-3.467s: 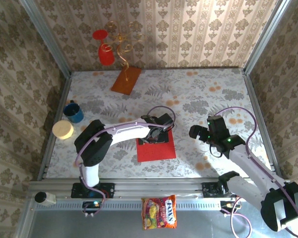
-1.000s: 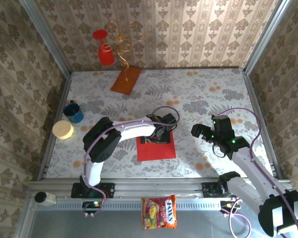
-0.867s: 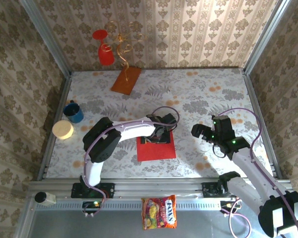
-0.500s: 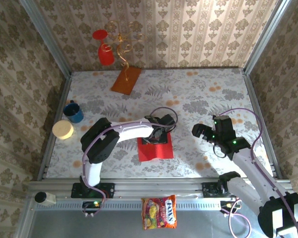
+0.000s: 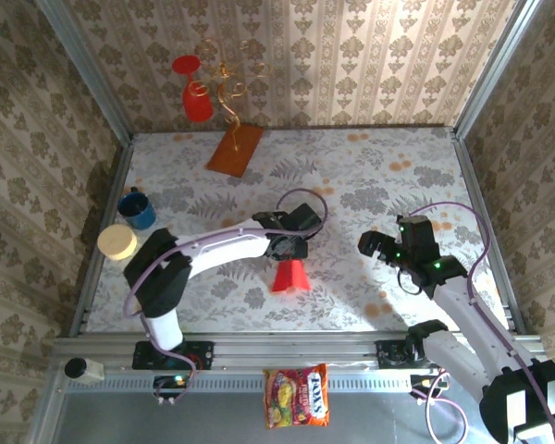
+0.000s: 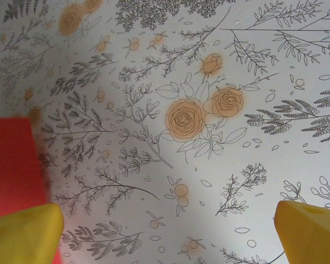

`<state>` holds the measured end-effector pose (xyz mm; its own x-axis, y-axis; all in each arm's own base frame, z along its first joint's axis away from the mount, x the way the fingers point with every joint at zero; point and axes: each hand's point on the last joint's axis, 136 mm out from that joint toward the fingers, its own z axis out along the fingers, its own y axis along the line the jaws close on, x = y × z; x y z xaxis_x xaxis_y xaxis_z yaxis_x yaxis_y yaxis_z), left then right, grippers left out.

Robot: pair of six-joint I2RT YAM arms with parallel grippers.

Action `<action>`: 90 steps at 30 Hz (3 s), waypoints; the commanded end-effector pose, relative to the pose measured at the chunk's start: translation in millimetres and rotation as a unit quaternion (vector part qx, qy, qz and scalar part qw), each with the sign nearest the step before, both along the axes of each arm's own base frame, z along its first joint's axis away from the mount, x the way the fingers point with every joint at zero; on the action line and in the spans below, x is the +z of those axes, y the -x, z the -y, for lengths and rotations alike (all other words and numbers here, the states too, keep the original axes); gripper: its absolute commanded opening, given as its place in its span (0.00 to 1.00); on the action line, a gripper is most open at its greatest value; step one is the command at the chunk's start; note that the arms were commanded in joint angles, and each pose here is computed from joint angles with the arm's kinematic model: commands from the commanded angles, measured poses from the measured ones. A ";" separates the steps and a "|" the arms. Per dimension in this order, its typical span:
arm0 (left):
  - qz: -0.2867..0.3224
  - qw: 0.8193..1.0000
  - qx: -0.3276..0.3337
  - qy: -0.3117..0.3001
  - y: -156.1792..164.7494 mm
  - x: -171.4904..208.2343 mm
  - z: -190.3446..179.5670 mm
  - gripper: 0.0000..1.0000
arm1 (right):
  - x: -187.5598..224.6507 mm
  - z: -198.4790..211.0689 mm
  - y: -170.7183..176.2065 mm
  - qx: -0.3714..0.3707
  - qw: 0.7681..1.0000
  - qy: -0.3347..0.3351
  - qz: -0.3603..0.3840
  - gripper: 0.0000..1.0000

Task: Fold a paper plane with a square sheet of paper (pick it up from the middle)
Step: First fold the square sheet of paper in half at the center of the table, then hold the square sheet of paper at the center of the table.

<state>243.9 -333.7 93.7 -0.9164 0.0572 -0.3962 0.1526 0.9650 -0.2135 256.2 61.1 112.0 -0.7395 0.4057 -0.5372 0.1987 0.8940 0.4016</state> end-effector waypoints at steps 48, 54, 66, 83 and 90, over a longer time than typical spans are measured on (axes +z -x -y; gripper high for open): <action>-0.007 0.982 -0.042 0.182 -30.0 -38.3 -42.3 0.65 | -18.6 -93.4 -13.3 0.120 0.989 -0.058 -0.063 0.99; 0.011 0.986 -0.036 0.159 -33.7 -33.7 -51.4 0.64 | -19.7 -98.2 -13.4 0.129 0.988 -0.059 -0.065 0.98; 0.008 0.991 -0.058 0.124 -30.3 -42.7 -57.8 0.61 | -19.0 -111.2 -17.1 0.145 0.985 -0.072 -0.066 0.96; 0.010 0.993 -0.083 0.087 -24.8 -51.6 -44.0 0.61 | -32.4 -140.9 -33.5 0.152 0.975 -0.142 -0.079 0.68; 0.002 0.994 -0.067 0.080 -25.5 -56.9 -45.1 0.61 | -42.2 -145.3 -37.3 0.153 0.974 -0.140 -0.091 0.50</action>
<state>267.1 -288.2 37.9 -0.8971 0.1278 -0.4230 0.3028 0.8749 -0.3779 287.5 196.8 64.0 -0.9194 0.2724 -0.2839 0.0503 0.7970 0.6018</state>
